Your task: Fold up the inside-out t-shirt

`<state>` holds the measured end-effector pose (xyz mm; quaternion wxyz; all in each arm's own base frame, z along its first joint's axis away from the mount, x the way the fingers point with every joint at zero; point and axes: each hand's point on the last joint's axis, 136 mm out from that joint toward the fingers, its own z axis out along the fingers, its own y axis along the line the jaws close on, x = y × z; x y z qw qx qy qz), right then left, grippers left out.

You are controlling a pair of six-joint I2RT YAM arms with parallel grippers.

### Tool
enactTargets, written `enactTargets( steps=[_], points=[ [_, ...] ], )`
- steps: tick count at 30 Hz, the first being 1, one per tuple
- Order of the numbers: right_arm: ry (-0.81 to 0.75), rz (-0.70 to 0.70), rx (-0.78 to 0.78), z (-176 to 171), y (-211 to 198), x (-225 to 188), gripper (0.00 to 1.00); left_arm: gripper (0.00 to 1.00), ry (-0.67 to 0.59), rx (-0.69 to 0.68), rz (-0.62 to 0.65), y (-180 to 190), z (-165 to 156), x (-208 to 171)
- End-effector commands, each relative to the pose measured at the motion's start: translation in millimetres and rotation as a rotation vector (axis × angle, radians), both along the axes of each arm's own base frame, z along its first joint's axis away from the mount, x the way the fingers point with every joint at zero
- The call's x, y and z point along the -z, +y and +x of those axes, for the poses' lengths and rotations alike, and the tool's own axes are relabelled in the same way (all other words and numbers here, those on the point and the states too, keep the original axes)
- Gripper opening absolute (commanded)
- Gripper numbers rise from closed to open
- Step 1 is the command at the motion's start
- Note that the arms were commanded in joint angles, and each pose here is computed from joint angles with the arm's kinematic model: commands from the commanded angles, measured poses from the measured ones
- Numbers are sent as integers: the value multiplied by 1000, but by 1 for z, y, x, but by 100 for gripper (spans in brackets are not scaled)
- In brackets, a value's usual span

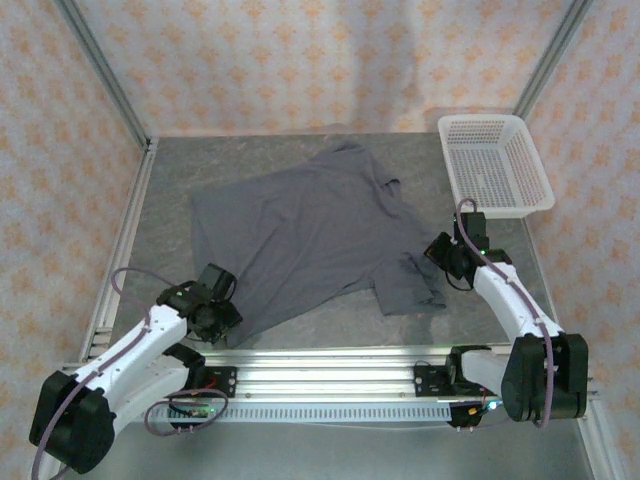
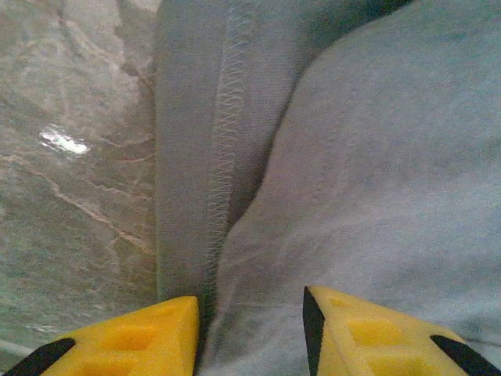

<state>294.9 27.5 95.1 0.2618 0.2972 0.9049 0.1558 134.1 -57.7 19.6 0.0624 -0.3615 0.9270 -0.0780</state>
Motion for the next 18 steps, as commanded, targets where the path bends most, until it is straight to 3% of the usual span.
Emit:
enactTargets(
  steps=[1,18],
  points=[
    [-23,-9,2,3,-2,-14,0,41,-2,-26,5,4,-2,6],
    [-21,-6,0,2,-1,-14,0,24,-37,-32,-2,2,6,0]
  ],
)
